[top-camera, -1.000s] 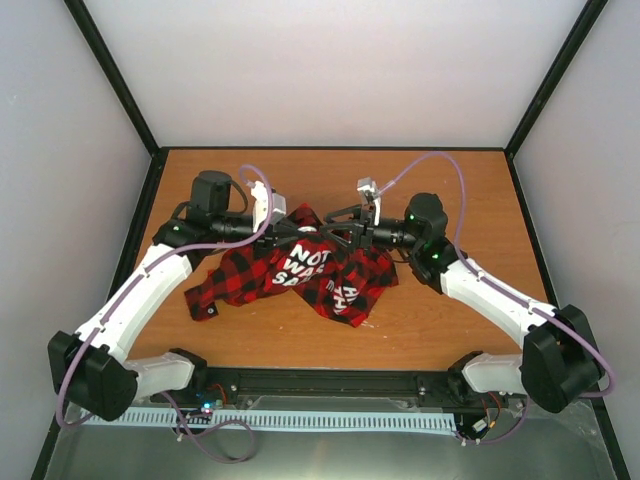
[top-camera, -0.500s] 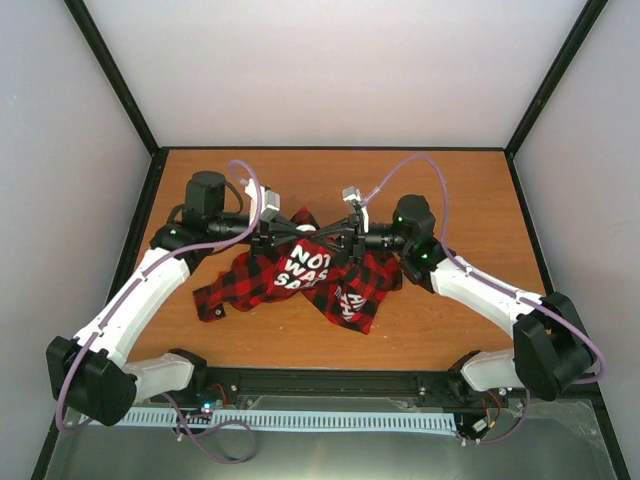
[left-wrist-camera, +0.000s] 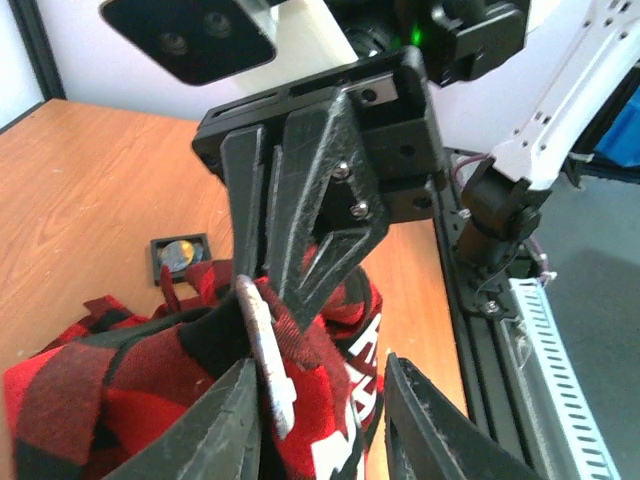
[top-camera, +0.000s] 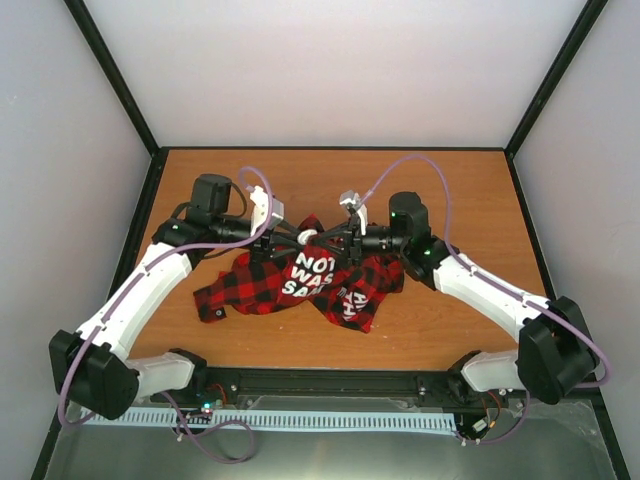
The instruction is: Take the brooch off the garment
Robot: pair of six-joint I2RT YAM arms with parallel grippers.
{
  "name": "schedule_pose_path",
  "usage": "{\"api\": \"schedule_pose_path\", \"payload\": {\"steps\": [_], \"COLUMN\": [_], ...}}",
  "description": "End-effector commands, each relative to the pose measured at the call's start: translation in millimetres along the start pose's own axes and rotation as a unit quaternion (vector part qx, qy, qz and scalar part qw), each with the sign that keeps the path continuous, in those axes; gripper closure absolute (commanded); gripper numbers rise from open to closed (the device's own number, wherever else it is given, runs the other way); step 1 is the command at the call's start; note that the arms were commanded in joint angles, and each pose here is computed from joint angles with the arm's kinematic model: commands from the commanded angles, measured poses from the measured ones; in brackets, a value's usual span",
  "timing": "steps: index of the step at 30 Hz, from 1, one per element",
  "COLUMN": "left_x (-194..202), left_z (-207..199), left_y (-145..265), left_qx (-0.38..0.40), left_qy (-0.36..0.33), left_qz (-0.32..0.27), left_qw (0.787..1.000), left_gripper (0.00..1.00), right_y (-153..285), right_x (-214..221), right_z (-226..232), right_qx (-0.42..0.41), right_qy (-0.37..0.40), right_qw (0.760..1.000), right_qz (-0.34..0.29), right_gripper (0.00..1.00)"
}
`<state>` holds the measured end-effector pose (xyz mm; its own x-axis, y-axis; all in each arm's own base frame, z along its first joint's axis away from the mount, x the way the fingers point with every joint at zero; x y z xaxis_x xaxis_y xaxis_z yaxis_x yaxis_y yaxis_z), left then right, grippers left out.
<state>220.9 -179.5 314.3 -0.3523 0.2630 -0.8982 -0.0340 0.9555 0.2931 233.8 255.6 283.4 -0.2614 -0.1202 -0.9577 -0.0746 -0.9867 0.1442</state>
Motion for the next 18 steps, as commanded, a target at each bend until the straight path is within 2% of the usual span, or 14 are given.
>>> {"api": "schedule_pose_path", "payload": {"steps": [1, 7, 15, 18], "left_x": [-6, -12, -2, 3], "left_z": [9, 17, 26, 32], "left_y": [3, 2, -4, -5], "left_qx": [-0.041, -0.062, -0.059, -0.07], "left_qy": [-0.008, 0.007, 0.038, 0.049], "left_qz": [0.012, 0.009, 0.032, 0.049], "left_qw": [0.999, 0.998, 0.997, 0.995], "left_gripper": [0.68, 0.82, 0.84, 0.91], "right_y": [5, 5, -2, -4], "right_x": [-9, -10, -13, -13], "right_z": [4, 6, 6, 4], "right_qx": [0.02, 0.028, 0.035, 0.044], "right_qy": [0.026, 0.033, 0.042, 0.044], "right_qw": [0.999, 0.999, 0.998, 0.997], "right_qz": [0.01, 0.024, 0.038, 0.048], "right_gripper": [0.97, 0.97, 0.97, 0.97]}}
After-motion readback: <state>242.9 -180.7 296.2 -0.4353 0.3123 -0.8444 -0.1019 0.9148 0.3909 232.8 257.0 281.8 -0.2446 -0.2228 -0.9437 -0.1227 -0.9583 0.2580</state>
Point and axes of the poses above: each gripper's point midway between its finger pads, its own y axis back along the fingers, its own z axis along the line the jaws close on, x = y × z, the point moved 7 cm from there along y, back along the fingers, and after that the axes turned 13 degrees about y, right-handed, at the moved point
